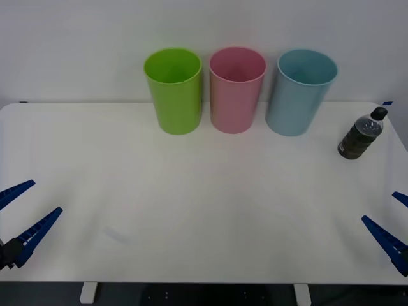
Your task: Grasp the object on the table and drop it into the matching bin: aluminum can to the light blue bin, PET bottle to the pink bin.
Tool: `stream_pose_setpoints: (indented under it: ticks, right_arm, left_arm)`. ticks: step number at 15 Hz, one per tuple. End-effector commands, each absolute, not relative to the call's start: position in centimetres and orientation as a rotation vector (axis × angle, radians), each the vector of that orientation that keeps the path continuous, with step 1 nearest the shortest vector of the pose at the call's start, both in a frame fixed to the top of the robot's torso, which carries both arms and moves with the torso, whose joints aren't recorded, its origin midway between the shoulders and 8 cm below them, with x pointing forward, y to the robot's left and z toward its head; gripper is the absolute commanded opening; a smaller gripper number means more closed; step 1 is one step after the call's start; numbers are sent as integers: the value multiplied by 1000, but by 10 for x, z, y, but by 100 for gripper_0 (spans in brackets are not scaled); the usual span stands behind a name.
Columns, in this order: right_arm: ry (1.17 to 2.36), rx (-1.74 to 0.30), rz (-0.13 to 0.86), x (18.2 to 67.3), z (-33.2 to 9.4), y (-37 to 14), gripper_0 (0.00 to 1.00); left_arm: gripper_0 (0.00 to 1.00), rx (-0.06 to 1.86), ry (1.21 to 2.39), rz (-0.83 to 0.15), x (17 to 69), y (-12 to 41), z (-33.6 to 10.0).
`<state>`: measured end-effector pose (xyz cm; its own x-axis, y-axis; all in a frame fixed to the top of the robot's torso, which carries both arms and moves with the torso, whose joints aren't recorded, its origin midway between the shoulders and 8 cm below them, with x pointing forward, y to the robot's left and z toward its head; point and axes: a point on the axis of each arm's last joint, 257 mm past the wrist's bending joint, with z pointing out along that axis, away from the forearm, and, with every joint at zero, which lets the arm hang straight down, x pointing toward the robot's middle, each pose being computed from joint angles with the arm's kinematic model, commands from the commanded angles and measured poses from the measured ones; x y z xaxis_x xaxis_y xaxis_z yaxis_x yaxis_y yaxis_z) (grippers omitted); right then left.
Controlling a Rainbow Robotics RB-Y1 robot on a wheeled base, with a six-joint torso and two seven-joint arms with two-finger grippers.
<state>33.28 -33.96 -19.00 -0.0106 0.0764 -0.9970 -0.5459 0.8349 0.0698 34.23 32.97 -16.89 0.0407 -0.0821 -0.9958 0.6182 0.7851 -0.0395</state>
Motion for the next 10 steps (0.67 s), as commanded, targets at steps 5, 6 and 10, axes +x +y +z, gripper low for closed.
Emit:
stream_pose_setpoints:
  ticks: [5,6,10]
  right_arm:
    - [1529,-346,405,355,-202,-349,100]
    - [1532,-343,396,359,-204,-351,100]
    - [1549,-336,343,381,-222,-364,100]
  left_arm:
    - [100,465,1441,-567,342,330,-169]
    - [100,465,1441,-567,342,330,-169]
    - [100,465,1441,-567,342,330,-169]
